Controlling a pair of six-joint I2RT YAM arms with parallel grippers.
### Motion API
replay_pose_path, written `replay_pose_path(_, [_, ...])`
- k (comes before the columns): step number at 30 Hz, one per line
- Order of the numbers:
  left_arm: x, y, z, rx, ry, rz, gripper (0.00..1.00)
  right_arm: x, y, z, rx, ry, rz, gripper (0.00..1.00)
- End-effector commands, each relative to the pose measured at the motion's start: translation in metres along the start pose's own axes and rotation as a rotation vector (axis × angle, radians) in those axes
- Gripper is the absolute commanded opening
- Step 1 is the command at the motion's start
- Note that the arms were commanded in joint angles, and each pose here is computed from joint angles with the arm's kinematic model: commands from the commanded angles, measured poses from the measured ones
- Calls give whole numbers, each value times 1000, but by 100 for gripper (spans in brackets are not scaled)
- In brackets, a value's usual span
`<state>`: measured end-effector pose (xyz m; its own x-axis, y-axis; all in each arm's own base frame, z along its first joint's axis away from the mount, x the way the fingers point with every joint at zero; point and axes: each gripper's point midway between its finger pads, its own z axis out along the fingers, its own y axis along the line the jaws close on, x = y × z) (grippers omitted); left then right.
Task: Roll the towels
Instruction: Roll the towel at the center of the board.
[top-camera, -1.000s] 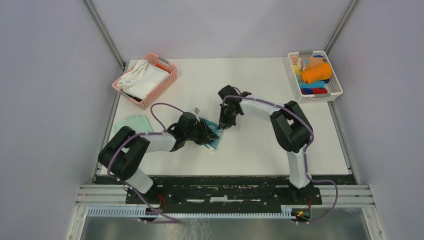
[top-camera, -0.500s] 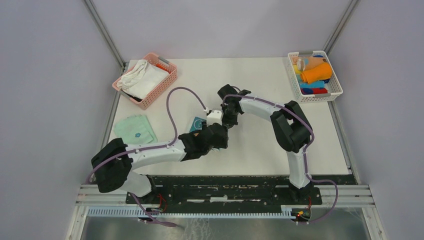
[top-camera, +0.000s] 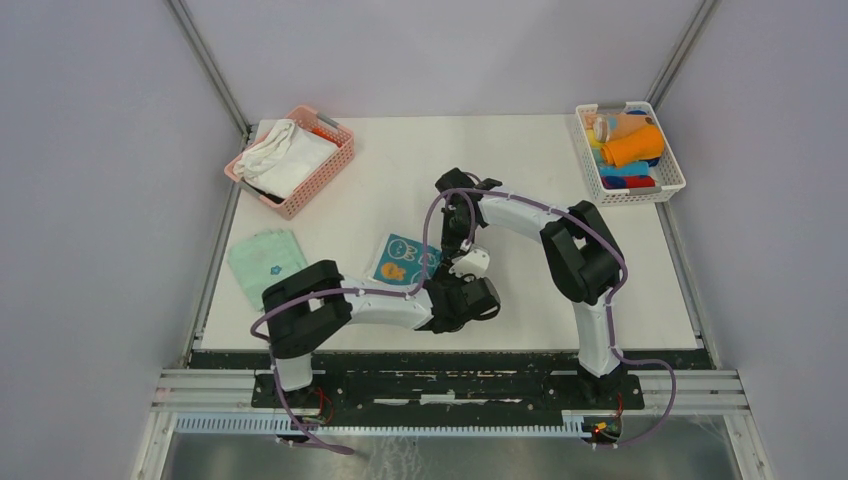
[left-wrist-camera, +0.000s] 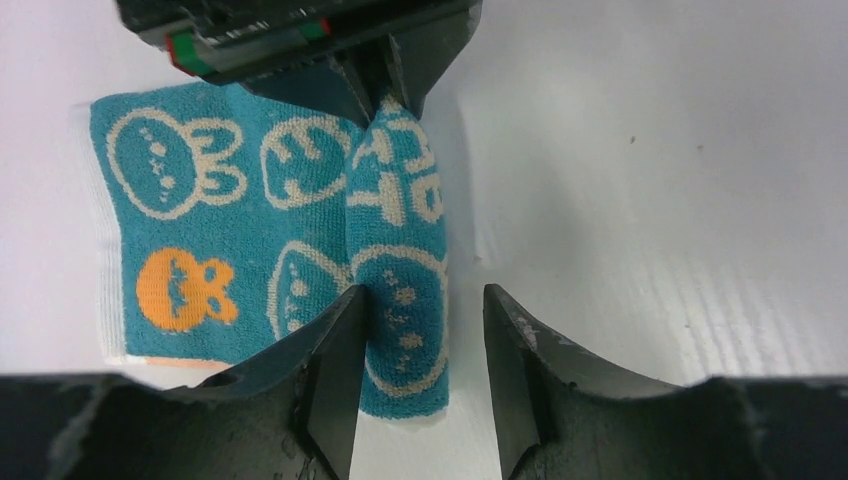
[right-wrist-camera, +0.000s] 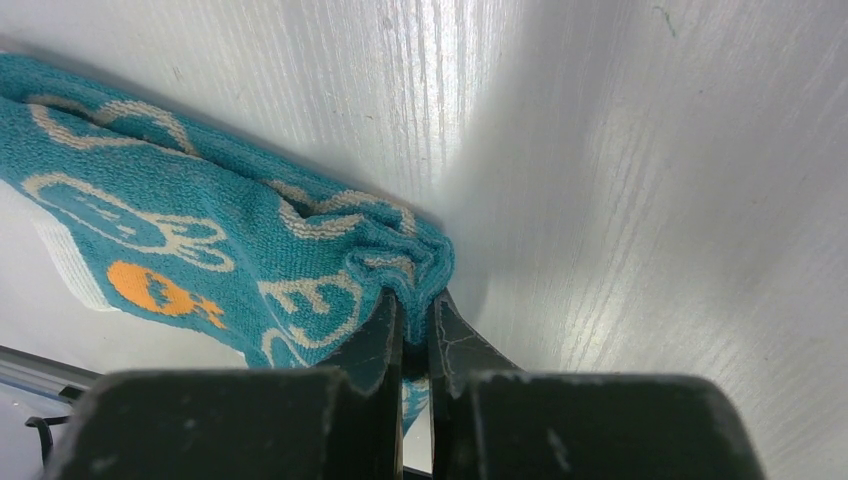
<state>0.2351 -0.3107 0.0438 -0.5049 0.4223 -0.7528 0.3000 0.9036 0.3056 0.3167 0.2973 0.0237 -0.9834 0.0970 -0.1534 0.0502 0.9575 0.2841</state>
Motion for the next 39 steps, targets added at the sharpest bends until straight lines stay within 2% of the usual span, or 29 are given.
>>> replay_pose_path(1, [-2, 9, 5, -96, -12, 51, 51, -6, 7, -5, -15, -17, -21, 6])
replay_pose_path(6, [14, 15, 10, -145, 31, 81, 44, -6, 13, -8, -52, -21, -23, 6])
replay_pose_path(11, [15, 22, 15, -80, 62, -5, 27, -12, 31, -20, -180, -55, -28, 9])
replay_pose_path(13, [14, 19, 15, 27, 77, -83, 19, -15, 39, -30, -227, -66, -43, 12])
replay_pose_path(16, [10, 8, 13, 275, 103, -266, 12, -21, 46, -44, -280, -97, -59, 20])
replay_pose_path(19, [6, 7, 7, 505, 127, -473, 10, -29, 52, -59, -368, -145, -25, 31])
replay_pose_path(25, [3, 19, -4, 795, 170, -804, 8, -35, 59, -76, -563, -203, 26, 54])
replay_pose_path(29, [1, 29, -3, 923, 205, -1017, 8, -29, 66, -70, -649, -199, 28, 61])
replay_pose_path(33, [-3, 42, -3, 1015, 217, -1206, 8, -24, 65, -49, -698, -185, 63, 63])
replay_pose_path(39, [3, 55, -1, 1062, 229, -1388, 8, -17, 61, -19, -733, -150, 116, 65])
